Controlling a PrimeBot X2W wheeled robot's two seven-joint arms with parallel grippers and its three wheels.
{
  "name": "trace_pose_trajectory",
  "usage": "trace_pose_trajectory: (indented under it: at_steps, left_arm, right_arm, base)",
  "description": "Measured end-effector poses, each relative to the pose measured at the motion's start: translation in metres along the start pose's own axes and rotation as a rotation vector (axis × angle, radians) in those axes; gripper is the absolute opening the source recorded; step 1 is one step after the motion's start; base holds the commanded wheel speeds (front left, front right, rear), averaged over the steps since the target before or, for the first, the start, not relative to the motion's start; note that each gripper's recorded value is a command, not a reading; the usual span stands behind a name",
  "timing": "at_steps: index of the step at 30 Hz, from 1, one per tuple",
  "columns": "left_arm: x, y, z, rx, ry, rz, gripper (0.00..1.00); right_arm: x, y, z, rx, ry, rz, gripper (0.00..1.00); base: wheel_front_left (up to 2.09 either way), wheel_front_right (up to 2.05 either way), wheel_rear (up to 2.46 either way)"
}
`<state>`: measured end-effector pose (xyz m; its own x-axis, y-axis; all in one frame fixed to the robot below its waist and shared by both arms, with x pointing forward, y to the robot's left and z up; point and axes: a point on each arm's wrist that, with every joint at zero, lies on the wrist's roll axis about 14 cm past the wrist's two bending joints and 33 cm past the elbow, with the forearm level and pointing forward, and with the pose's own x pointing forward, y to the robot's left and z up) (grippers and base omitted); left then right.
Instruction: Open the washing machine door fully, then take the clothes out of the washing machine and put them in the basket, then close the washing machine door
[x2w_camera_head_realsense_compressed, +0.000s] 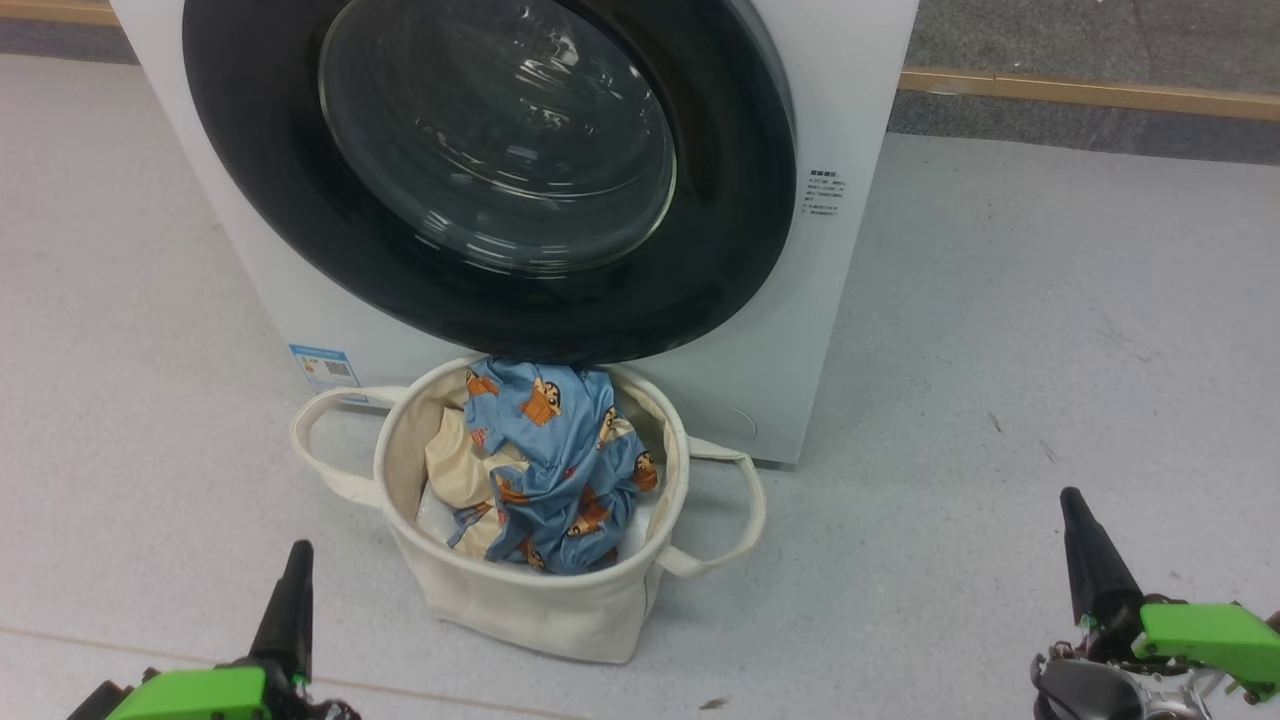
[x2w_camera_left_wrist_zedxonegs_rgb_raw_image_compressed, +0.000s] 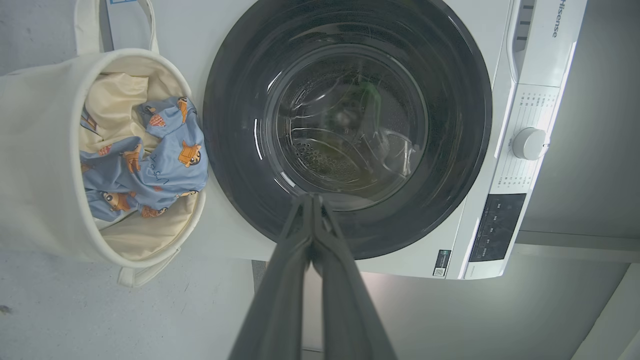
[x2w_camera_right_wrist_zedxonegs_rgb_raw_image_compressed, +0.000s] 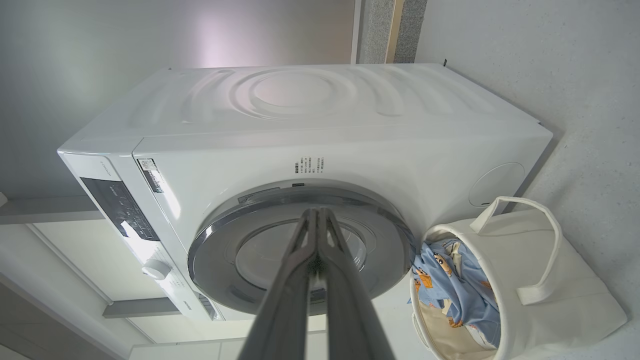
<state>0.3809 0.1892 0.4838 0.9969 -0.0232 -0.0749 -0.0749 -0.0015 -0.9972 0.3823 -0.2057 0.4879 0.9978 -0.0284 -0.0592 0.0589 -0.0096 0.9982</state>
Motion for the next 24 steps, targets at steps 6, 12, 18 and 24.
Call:
trace_pose_trajectory:
  at_steps: [6, 12, 18, 24]
  left_arm:
    - [0.0000, 0.0000, 0.0000, 0.000, 0.000, 0.000, 0.00]
    - [0.0000, 0.0000, 0.0000, 0.000, 0.000, 0.000, 0.00]
    - [0.0000, 0.0000, 0.0000, 0.000, 0.000, 0.000, 0.00]
    - [0.0000, 0.0000, 0.0000, 0.000, 0.000, 0.000, 0.00]
  right_arm:
    - [0.0000, 0.0000, 0.0000, 0.000, 0.000, 0.000, 0.00]
    - [0.0000, 0.0000, 0.0000, 0.000, 0.000, 0.000, 0.00]
    - [0.0000, 0.0000, 0.0000, 0.000, 0.000, 0.000, 0.00]
    - [0.0000, 0.0000, 0.0000, 0.000, 0.000, 0.000, 0.00]
  base:
    - [0.00, 0.00, 0.00]
    - [0.00, 0.00, 0.00]
    - [0.00, 0.00, 0.00]
    - [0.00, 0.00, 0.00]
